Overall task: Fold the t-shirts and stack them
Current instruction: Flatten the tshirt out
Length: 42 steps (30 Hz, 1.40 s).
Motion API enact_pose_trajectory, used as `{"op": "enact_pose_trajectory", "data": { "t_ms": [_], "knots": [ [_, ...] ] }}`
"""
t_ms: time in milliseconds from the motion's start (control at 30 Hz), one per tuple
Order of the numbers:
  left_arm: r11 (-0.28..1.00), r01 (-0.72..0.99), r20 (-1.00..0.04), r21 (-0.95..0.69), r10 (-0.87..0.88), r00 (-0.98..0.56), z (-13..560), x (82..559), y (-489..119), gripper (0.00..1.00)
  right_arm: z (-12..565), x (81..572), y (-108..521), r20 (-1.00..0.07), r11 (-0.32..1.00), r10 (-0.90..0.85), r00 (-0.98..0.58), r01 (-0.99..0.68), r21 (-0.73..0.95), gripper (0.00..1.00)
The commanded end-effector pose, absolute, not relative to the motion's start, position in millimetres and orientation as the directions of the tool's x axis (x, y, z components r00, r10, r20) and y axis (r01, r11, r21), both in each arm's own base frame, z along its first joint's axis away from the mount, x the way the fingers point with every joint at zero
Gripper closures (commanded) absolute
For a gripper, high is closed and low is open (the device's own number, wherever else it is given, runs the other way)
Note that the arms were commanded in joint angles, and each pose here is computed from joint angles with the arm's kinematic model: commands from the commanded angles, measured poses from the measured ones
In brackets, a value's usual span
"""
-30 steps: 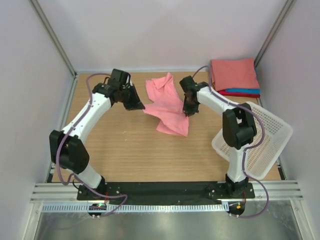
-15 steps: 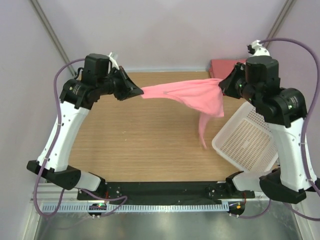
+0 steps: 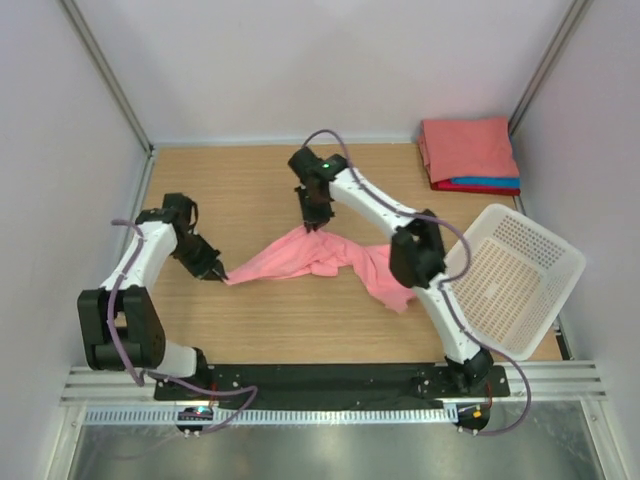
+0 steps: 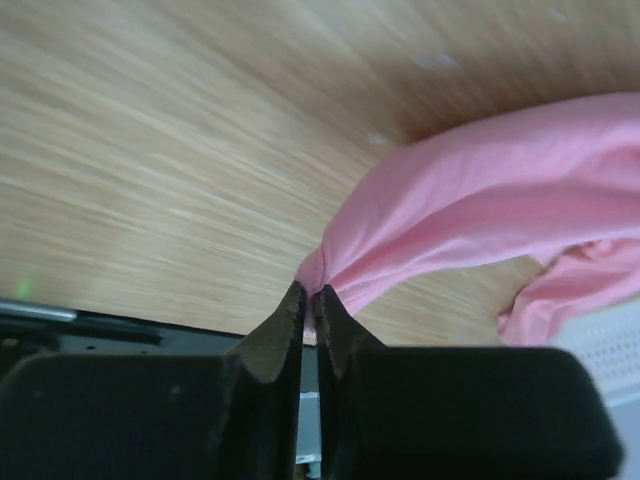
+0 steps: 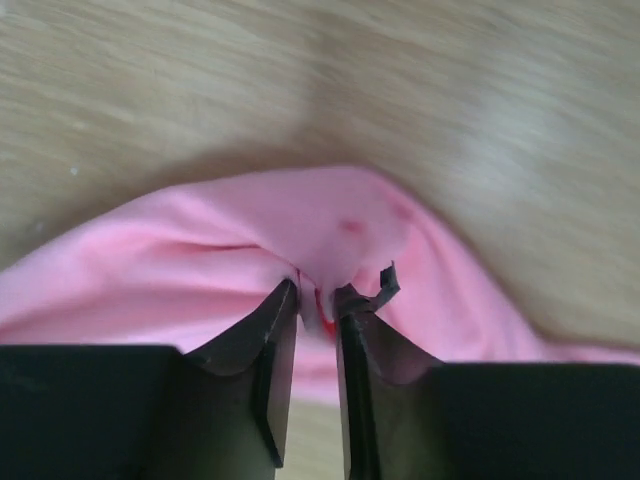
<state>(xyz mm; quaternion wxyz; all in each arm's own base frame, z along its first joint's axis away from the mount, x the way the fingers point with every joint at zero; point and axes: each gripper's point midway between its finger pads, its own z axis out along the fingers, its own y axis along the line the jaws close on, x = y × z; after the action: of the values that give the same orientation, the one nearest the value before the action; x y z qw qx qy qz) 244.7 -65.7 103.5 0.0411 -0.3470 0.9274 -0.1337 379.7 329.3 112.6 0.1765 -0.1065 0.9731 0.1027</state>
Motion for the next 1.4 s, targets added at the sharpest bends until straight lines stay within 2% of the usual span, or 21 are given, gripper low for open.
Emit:
{"op": "enact_pose_trajectory", "data": {
  "t_ms": [0, 33, 67, 100, 133, 200, 267, 300, 333, 367, 400, 433, 500, 567, 600, 633, 733, 833, 967, 1367],
  "knots": [
    [0.663, -0.687, -0.108, -0.296, -0.738, -0.666, 105.3, 263.0, -20.9, 0.85, 135.4, 378.7, 367.6, -0.375, 0.917, -0.258, -0.891, -0.348, 0.195, 0.69],
    [0.664, -0.678, -0.157, -0.315, -0.741, -0.653, 118.4, 276.5, -10.6, 0.75, 164.6, 388.0, 367.8, -0.439, 0.919, -0.222, -0.871, -0.338, 0.205, 0.62],
    [0.675, -0.675, -0.186, -0.296, -0.734, -0.653, 122.9, 283.8, -3.8, 0.58, 163.8, 382.4, 358.0, -0.408, 0.928, -0.223, -0.885, -0.321, 0.190, 0.52],
    [0.689, -0.662, -0.205, -0.295, -0.723, -0.660, 129.8, 290.3, -1.3, 0.53, 189.5, 379.1, 348.1, -0.436, 0.927, -0.199, -0.878, -0.313, 0.205, 0.50],
    [0.703, -0.645, -0.232, -0.300, -0.710, -0.665, 139.4, 299.2, 0.5, 0.50, 170.7, 374.9, 318.6, -0.374, 0.956, -0.189, -0.908, -0.258, 0.143, 0.47],
    [0.770, -0.564, -0.314, -0.299, -0.637, -0.704, 161.6, 316.4, -9.9, 0.47, 176.5, 374.3, 298.6, -0.394, 0.964, -0.123, -0.911, -0.204, 0.170, 0.46],
    [0.842, -0.409, -0.376, -0.351, -0.527, -0.762, 174.2, 327.0, -58.7, 0.46, 187.6, 357.9, 252.5, -0.386, 0.974, -0.028, -0.922, -0.112, 0.197, 0.46],
    [0.859, -0.338, -0.395, -0.385, -0.484, -0.781, 182.0, 324.9, -83.3, 0.47, 176.7, 344.1, 231.4, -0.346, 0.982, -0.010, -0.938, -0.075, 0.175, 0.47],
    [0.870, -0.285, -0.408, -0.403, -0.449, -0.795, 185.1, 324.0, -105.0, 0.49, 195.8, 338.7, 213.7, -0.362, 0.975, 0.040, -0.931, -0.043, 0.219, 0.48],
    [0.888, -0.160, -0.436, -0.432, -0.361, -0.824, 189.3, 317.2, -151.2, 0.50, 198.7, 332.5, 199.4, -0.359, 0.977, 0.060, -0.931, -0.020, 0.213, 0.49],
    [0.896, -0.107, -0.445, -0.431, -0.314, -0.839, 187.6, 313.2, -172.4, 0.52, 189.8, 322.1, 186.4, -0.334, 0.981, 0.064, -0.940, -0.001, 0.193, 0.49],
    [0.916, -0.075, -0.483, -0.395, -0.277, -0.831, 185.9, 314.7, -184.4, 0.55, 203.7, 319.9, 168.5, -0.367, 0.978, 0.103, -0.925, 0.027, 0.205, 0.50],
    [0.941, 0.095, -0.535, -0.324, -0.100, -0.839, 184.8, 299.7, -229.9, 0.58, 200.8, 309.4, 148.8, -0.351, 0.979, 0.134, -0.927, 0.068, 0.194, 0.51],
    [0.958, 0.190, -0.550, -0.216, 0.041, -0.834, 164.8, 297.0, -251.4, 0.65, 213.3, 307.2, 125.1, -0.371, 0.967, 0.204, -0.906, 0.128, 0.221, 0.53],
    [0.938, 0.307, -0.579, -0.162, 0.161, -0.800, 166.6, 286.2, -273.6, 0.65, 213.0, 304.4, 118.3, -0.368, 0.963, 0.221, -0.903, 0.143, 0.228, 0.53],
    [0.930, 0.354, -0.575, -0.100, 0.237, -0.783, 152.7, 285.0, -281.1, 0.66, 215.4, 303.2, 112.0, -0.370, 0.959, 0.237, -0.898, 0.155, 0.237, 0.53],
    [0.863, 0.503, -0.588, -0.048, 0.383, -0.713, 134.0, 276.0, -315.8, 0.66, 224.7, 297.6, 89.8, -0.395, 0.954, 0.274, -0.877, 0.194, 0.230, 0.53],
    [0.829, 0.554, -0.561, -0.079, 0.423, -0.712, 116.5, 268.6, -332.8, 0.66, 233.1, 287.8, 83.0, -0.404, 0.946, 0.305, -0.863, 0.226, 0.233, 0.54],
    [0.820, 0.570, -0.507, -0.042, 0.475, -0.720, 83.3, 264.3, -334.6, 0.67, 236.4, 282.4, 83.1, -0.415, 0.936, 0.331, -0.848, 0.240, 0.257, 0.53],
    [0.806, 0.587, -0.467, 0.072, 0.548, -0.694, 40.9, 281.7, -332.8, 0.67, 233.5, 269.4, 83.1, -0.399, 0.926, 0.358, -0.844, 0.264, 0.272, 0.53]
  ]
}}
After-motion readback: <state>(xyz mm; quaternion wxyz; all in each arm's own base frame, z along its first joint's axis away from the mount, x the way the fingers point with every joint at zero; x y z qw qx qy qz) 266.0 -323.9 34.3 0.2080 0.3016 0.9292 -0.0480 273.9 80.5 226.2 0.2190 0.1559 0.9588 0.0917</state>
